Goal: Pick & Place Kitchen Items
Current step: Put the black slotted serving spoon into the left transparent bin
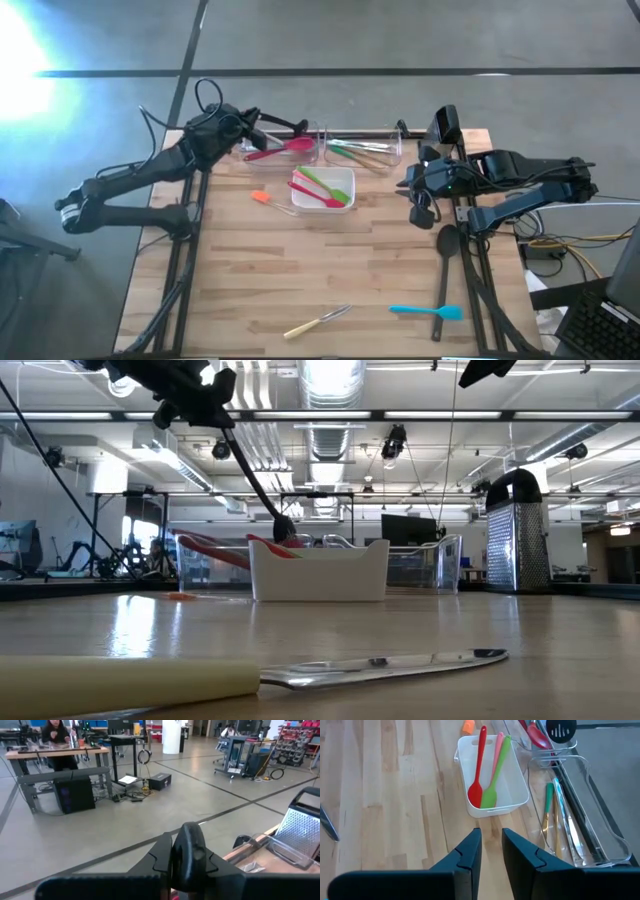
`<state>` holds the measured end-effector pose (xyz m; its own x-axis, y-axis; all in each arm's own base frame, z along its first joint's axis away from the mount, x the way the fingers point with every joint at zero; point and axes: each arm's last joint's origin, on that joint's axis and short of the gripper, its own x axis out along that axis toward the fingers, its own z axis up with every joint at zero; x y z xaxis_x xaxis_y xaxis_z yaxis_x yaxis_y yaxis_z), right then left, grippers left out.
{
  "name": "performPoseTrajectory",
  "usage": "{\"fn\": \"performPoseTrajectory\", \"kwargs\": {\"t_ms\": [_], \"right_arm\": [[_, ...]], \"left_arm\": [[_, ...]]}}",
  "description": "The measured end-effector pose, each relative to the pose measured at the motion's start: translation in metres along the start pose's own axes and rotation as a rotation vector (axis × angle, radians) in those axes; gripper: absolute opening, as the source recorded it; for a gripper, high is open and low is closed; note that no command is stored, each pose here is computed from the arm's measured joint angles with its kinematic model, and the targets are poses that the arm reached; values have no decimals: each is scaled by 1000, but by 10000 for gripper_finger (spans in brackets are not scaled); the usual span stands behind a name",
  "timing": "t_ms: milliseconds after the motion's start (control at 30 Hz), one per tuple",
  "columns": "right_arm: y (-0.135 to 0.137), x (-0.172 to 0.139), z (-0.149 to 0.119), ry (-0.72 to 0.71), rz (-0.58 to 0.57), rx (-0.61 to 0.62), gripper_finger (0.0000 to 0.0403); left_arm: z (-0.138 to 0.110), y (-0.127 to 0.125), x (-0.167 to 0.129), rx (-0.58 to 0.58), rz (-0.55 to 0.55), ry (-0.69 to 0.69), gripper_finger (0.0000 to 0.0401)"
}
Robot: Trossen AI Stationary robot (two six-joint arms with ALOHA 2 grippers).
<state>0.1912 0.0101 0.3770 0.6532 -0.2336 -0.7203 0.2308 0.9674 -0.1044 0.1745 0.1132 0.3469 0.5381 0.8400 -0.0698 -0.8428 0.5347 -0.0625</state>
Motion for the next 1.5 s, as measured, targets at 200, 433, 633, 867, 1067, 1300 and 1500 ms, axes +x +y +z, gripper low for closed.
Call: {"fn": "performPoseTrajectory", "kwargs": {"t_ms": [200, 433, 633, 867, 1067, 1300, 1500], "right_arm": [[0, 0, 0, -5, 2, 1, 77], [0, 0, 0, -5, 2, 4, 66], [0, 0, 0, -2, 10, 8, 59], [0, 0, 0, 3, 9, 7, 64], [0, 0, -1, 4, 9, 3, 72], [0, 0, -1, 5, 10, 4, 71], [0, 0, -1, 5, 12, 6, 61]], "left_arm": [[-5, -1, 4, -24, 7, 28, 24], [-16, -7, 17, -100, 21, 76, 24], [-21, -10, 23, -182, 16, 96, 24], [-13, -8, 13, -128, -83, 74, 24], [-15, -8, 6, 140, -190, 114, 24], [-24, -7, 7, 418, -221, 173, 24], [-27, -8, 6, 700, -322, 157, 24]]}}
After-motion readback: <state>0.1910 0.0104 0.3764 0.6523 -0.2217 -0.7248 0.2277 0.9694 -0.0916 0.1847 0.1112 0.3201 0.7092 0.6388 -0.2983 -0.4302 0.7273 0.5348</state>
